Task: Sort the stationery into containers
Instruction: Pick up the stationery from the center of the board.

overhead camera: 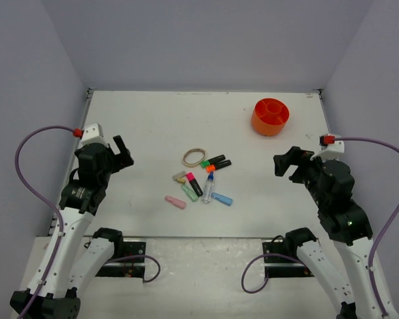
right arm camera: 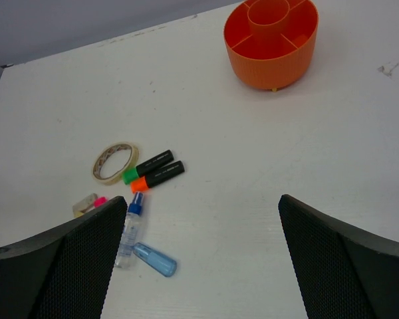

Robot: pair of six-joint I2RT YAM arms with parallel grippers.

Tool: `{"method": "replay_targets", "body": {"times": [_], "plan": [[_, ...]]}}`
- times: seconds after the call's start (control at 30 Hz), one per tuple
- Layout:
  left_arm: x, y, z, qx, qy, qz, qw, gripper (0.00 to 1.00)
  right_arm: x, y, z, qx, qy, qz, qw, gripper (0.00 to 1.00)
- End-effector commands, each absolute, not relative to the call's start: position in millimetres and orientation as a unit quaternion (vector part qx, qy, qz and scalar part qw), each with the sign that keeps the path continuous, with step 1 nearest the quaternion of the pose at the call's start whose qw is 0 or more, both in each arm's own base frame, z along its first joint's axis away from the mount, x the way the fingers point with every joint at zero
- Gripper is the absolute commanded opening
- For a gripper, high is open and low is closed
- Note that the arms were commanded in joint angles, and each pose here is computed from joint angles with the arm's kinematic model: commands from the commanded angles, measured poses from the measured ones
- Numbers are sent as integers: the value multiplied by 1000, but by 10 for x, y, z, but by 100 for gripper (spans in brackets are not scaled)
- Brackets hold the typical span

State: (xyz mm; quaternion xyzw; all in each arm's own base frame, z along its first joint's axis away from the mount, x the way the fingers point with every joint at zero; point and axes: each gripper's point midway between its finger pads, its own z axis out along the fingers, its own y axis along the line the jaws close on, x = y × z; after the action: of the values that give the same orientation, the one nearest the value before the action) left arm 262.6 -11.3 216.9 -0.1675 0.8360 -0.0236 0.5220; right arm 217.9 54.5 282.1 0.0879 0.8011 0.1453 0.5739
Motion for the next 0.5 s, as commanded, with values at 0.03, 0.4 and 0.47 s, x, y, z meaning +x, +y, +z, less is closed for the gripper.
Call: {"method": "replay_targets", "body": {"times": [0.03,0.4,0.47], "plan": [[2615,2,2294,-199,818,-12,540,100,2207,652,2931,79,784,178,589,99],[2789,-713,2263,-127,851,-113,497,100,2055,1028,3012,50,778,285,557,99],[2753,-1160,2235,-100,859,-104,492,100,2074,1020,2953,53,785,280,551,99]]}}
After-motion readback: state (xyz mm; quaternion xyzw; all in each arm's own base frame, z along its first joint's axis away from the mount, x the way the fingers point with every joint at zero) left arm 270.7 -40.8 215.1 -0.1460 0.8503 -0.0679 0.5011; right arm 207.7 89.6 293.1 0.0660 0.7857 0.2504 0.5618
